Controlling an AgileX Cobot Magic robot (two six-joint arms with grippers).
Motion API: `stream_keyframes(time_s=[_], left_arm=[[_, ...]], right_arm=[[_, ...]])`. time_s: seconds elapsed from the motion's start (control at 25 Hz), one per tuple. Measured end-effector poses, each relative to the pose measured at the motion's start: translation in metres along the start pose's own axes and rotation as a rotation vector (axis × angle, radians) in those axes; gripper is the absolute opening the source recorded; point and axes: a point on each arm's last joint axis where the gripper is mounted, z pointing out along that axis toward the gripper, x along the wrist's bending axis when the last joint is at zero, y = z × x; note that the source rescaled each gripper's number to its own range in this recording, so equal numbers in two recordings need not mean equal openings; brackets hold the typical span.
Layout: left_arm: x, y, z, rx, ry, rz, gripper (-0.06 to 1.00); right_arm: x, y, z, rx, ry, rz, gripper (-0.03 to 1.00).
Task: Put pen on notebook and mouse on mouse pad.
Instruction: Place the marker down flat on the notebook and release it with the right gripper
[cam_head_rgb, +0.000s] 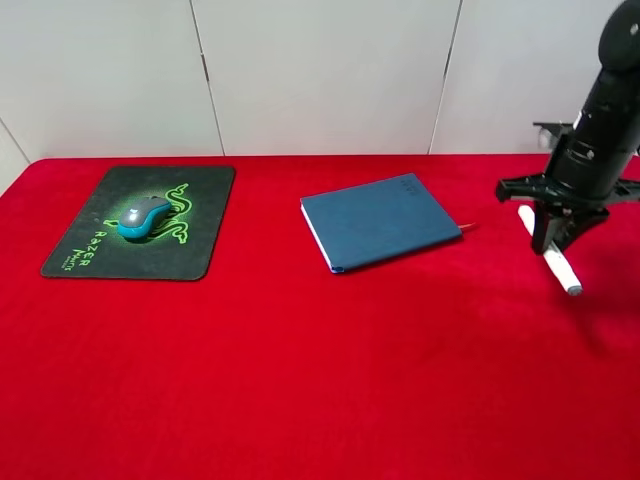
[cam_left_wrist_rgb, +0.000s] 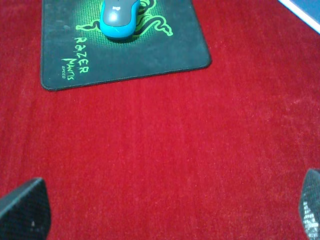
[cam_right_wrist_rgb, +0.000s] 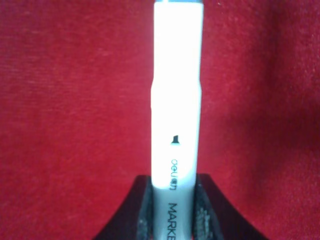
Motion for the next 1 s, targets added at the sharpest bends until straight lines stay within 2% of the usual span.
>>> stream_keyframes(time_s=[0.4, 0.8, 1.0], left_arm=[[0.000, 0.000, 0.000, 0.000, 0.000, 0.000, 1.00], [0.000, 0.000, 0.000, 0.000, 0.000, 0.000, 1.00], [0.000, 0.000, 0.000, 0.000, 0.000, 0.000, 1.00]], right_arm=[[0.058, 0.012, -0.028, -0.049, 0.015, -0.122, 0.00], [0.108, 0.039, -0.024, -0.098, 0.031, -0.207, 0.00], [0.125, 0.058, -0.016, -0.117, 0.052, -0.222, 0.00]])
